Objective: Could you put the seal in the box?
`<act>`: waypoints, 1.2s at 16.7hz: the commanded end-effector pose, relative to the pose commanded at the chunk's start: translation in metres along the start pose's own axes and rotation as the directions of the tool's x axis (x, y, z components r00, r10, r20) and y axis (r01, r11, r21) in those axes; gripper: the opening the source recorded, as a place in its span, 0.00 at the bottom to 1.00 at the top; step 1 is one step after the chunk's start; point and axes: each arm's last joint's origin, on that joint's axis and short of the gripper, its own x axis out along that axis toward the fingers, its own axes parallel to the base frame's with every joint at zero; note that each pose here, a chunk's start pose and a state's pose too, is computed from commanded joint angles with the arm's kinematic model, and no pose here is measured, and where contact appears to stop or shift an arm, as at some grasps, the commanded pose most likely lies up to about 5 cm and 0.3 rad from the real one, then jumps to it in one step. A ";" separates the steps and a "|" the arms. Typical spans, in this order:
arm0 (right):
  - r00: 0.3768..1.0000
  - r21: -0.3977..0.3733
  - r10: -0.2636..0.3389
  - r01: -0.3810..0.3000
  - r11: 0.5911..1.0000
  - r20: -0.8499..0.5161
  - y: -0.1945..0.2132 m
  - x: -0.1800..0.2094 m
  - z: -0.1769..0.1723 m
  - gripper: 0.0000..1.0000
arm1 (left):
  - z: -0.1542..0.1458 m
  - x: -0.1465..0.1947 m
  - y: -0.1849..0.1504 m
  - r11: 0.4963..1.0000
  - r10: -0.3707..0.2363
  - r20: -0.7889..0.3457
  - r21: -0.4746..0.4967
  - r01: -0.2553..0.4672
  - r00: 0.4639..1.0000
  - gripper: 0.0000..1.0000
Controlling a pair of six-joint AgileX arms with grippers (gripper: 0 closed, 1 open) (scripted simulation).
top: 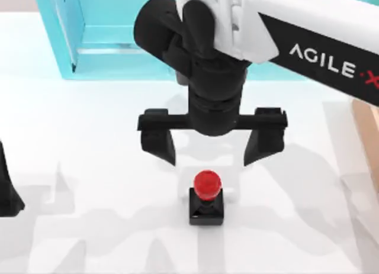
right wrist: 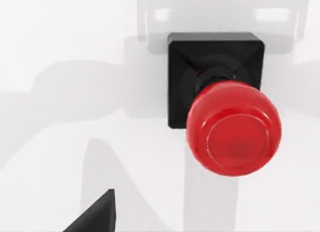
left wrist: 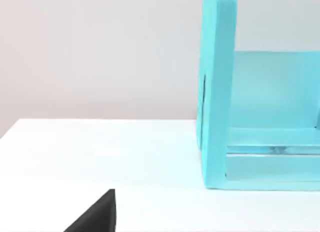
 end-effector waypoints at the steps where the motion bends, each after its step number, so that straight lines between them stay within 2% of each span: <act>1: 1.000 -0.002 -0.002 0.002 1.000 -0.001 0.001 0.004 0.000 1.00 | 0.000 0.000 0.000 1.000 0.000 0.000 0.000 0.000 1.000 1.00; 9: 1.000 -0.003 0.002 -0.002 1.000 0.001 0.002 0.091 0.000 1.00 | 0.000 0.000 0.000 1.000 0.000 0.000 0.000 0.000 1.000 1.00; 14: 1.000 -0.003 -0.001 0.001 1.000 -0.001 0.001 0.099 -0.001 1.00 | 0.000 0.000 0.000 1.000 0.000 0.000 0.000 0.000 1.000 1.00; 20: 1.000 -0.003 -0.001 0.001 1.000 -0.001 0.001 0.099 -0.001 0.55 | 0.000 0.000 0.000 1.000 0.000 0.000 0.000 0.000 1.000 1.00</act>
